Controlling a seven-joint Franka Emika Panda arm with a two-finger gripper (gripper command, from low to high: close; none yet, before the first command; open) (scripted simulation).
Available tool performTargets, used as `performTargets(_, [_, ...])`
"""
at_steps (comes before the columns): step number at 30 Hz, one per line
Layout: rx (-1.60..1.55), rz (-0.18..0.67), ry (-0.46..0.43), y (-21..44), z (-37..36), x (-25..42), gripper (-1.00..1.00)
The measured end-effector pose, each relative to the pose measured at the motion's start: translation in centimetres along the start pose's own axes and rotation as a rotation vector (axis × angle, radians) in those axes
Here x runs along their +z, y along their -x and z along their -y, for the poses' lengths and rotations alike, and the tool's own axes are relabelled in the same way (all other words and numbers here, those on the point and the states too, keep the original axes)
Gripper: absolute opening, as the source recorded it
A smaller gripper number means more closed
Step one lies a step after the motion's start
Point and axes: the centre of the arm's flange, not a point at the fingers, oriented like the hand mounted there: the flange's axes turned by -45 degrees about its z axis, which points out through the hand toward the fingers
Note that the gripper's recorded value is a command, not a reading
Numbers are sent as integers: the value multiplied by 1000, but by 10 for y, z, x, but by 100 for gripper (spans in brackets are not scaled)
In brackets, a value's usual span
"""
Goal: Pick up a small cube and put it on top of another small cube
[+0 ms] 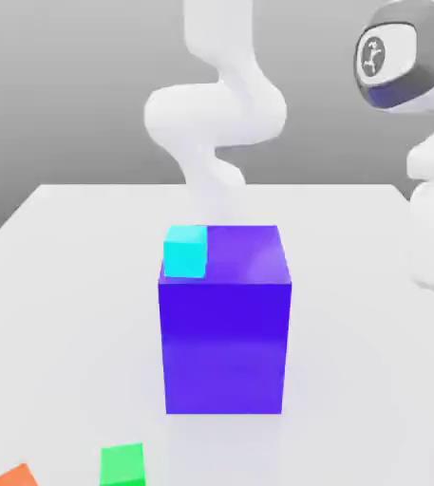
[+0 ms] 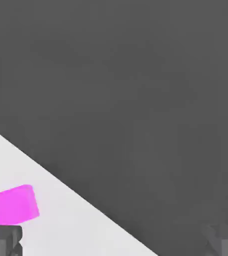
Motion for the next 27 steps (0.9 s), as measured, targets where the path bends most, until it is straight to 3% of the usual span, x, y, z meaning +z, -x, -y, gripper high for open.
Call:
performTargets(8, [-208,152,-93,4,84,137,0])
performTargets(12, [-228,166,-102,15,97,201,0])
performTargets(13, [-229,167,-103,17,98,209,-100])
performTargets(19, [-230,167,-103,18,99,213,-100])
performTargets(23, [-229,167,-104,9,95,169,-100])
performTargets(27, [-39,184,-77,35,14,142,-100])
